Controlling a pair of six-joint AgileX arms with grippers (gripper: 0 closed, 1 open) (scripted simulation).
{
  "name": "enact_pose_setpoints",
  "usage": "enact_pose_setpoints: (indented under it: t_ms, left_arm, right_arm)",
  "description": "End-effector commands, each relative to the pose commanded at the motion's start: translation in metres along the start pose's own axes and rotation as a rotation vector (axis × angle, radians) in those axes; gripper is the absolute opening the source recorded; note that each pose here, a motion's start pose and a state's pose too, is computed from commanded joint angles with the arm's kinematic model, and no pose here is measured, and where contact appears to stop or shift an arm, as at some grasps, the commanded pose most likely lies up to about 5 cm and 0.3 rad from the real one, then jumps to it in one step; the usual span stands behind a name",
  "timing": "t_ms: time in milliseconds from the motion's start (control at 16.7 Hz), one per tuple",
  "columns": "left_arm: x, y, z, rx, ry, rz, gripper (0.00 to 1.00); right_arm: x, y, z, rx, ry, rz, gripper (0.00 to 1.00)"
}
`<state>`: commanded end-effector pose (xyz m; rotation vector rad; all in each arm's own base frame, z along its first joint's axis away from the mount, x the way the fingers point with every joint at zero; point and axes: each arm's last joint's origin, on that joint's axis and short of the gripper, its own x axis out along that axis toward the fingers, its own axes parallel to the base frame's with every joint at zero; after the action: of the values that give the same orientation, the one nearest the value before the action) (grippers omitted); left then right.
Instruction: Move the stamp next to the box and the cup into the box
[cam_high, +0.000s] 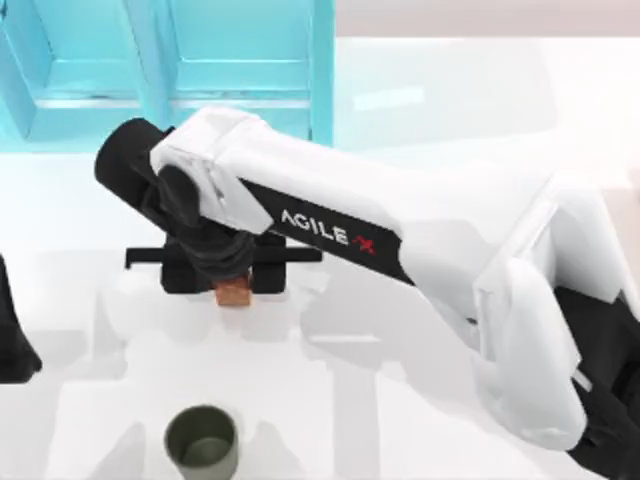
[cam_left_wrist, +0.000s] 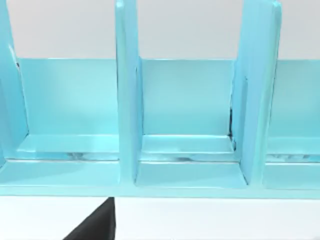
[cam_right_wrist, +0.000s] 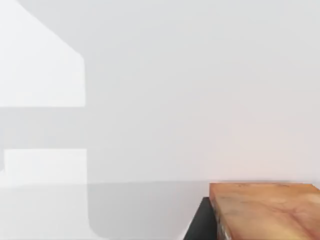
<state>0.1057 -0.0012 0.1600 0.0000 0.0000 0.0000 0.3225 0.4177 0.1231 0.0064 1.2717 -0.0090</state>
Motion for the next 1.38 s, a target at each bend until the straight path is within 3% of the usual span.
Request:
enact_pose_setpoints:
  t_ms: [1380]
  left_arm:
    - [0.0, 0.0, 0.0, 0.0, 0.0, 0.0, 1.0]
  right_arm:
    - [-0.09, -0.094, 0.025, -0.003, 0.0, 0.001, 0.0]
